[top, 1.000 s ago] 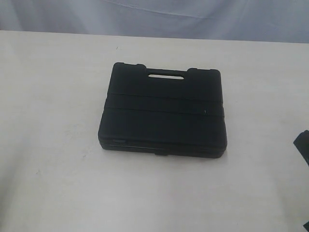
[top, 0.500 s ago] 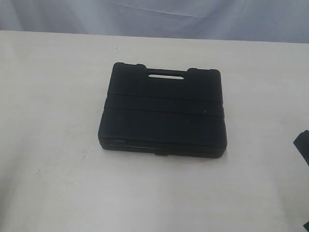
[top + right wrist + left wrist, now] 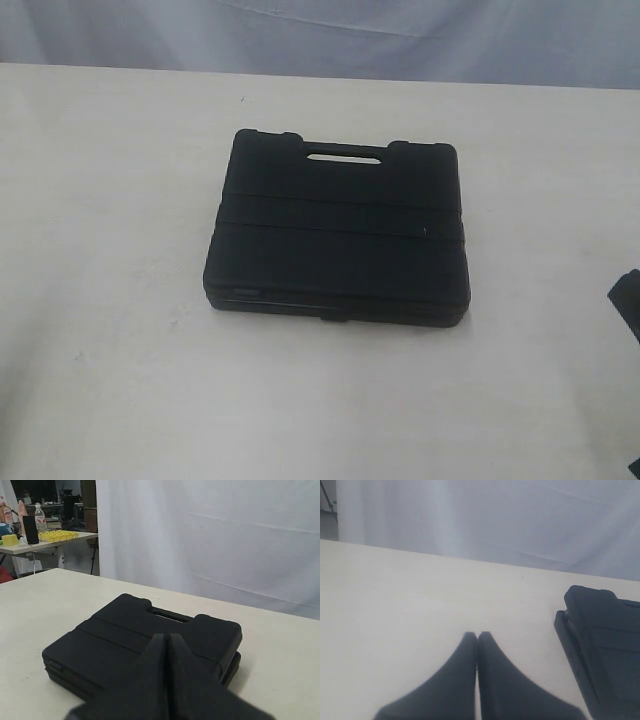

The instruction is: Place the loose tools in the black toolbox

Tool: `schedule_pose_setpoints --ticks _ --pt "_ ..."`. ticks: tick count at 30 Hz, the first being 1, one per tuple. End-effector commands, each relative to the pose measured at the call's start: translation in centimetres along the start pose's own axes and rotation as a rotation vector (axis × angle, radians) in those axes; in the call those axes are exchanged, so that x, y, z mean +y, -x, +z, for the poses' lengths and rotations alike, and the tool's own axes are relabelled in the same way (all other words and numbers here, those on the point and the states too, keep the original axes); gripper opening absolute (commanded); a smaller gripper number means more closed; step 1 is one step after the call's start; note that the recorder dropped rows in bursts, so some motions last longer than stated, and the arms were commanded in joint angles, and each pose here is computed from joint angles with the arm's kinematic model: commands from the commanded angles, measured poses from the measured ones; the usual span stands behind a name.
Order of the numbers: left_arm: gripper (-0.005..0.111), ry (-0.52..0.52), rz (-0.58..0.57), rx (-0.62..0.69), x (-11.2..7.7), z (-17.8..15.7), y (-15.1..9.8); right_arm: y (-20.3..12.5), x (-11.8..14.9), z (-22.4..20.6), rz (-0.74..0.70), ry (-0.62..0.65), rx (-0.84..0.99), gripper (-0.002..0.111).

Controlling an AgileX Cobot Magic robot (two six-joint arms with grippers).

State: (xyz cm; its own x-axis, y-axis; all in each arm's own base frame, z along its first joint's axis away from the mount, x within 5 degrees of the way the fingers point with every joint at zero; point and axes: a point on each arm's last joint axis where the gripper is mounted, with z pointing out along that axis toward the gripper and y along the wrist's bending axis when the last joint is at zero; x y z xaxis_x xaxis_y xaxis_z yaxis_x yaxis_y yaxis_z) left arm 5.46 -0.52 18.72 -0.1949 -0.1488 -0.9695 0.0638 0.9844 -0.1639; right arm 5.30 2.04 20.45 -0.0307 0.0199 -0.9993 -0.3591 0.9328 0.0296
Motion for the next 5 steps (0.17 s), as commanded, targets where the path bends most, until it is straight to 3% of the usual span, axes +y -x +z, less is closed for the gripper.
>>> schedule_pose_setpoints --ticks 1,5 --pt "0.000 -0.007 -0.007 0.003 -0.07 -0.02 0.12 -0.07 -0.05 -0.03 -0.010 -0.008 -0.006 -0.001" --pt "0.000 -0.007 -0.007 0.003 -0.07 -0.02 0.12 -0.07 -0.05 -0.03 -0.008 -0.008 -0.006 -0.001"
